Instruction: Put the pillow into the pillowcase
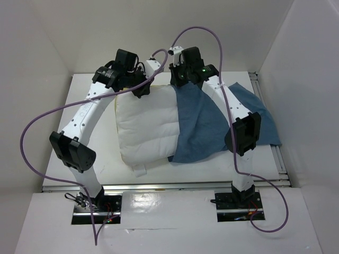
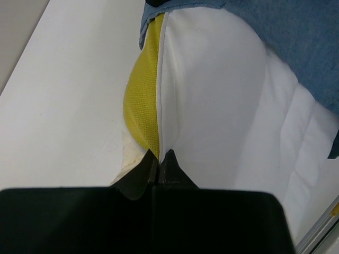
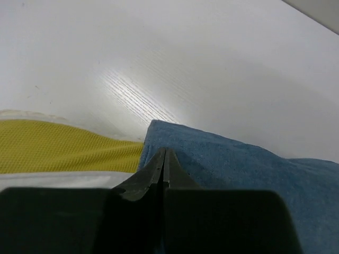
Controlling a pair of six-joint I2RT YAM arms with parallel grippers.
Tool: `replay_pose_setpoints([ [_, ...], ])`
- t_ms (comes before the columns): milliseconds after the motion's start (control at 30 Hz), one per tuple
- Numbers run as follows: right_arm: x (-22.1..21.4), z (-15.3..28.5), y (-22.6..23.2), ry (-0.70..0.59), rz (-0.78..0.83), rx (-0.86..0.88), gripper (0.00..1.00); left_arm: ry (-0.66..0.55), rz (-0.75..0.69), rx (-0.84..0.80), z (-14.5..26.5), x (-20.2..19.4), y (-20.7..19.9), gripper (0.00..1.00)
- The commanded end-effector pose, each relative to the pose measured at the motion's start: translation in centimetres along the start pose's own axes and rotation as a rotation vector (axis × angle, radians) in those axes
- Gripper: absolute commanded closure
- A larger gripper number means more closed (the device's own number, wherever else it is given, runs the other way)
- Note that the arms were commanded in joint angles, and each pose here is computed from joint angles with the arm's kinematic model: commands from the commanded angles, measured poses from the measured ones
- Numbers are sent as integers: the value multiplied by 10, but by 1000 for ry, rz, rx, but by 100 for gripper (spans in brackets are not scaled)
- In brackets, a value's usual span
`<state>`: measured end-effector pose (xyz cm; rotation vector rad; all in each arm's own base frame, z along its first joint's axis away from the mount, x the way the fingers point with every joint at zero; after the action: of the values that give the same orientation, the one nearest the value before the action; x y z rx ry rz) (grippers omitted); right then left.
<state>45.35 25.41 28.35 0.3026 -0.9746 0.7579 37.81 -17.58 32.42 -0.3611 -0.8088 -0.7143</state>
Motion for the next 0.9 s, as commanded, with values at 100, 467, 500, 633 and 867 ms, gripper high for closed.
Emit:
replay_pose_setpoints([
  [100, 36, 42, 14, -123, 46, 17, 100, -163, -62, 34, 21, 35, -7, 100],
  [467, 35, 56, 20, -46, 101, -75, 51, -181, -57, 40, 16, 35, -12, 100],
  [500, 28, 53, 21, -21, 98, -68, 53, -181, -57, 40, 16, 35, -12, 100],
  [633, -2, 50, -2, 65, 81, -164, 54, -197, -62, 53, 20, 38, -11, 100],
  [867, -13, 55, -28, 95, 64, -249, 54, -188, -59, 51, 18, 35, -11, 100],
])
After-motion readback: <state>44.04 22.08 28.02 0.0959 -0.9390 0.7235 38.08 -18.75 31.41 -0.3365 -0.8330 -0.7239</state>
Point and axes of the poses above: each gripper's point midway between its finger pads, its own z axis back along the fingers, its own y axis along the line the jaws close on, x = y × z, the point moved 5 cm from there along z, back along the fingers, and after that the axes turned 13 degrees about z, right-handed, at the moved point
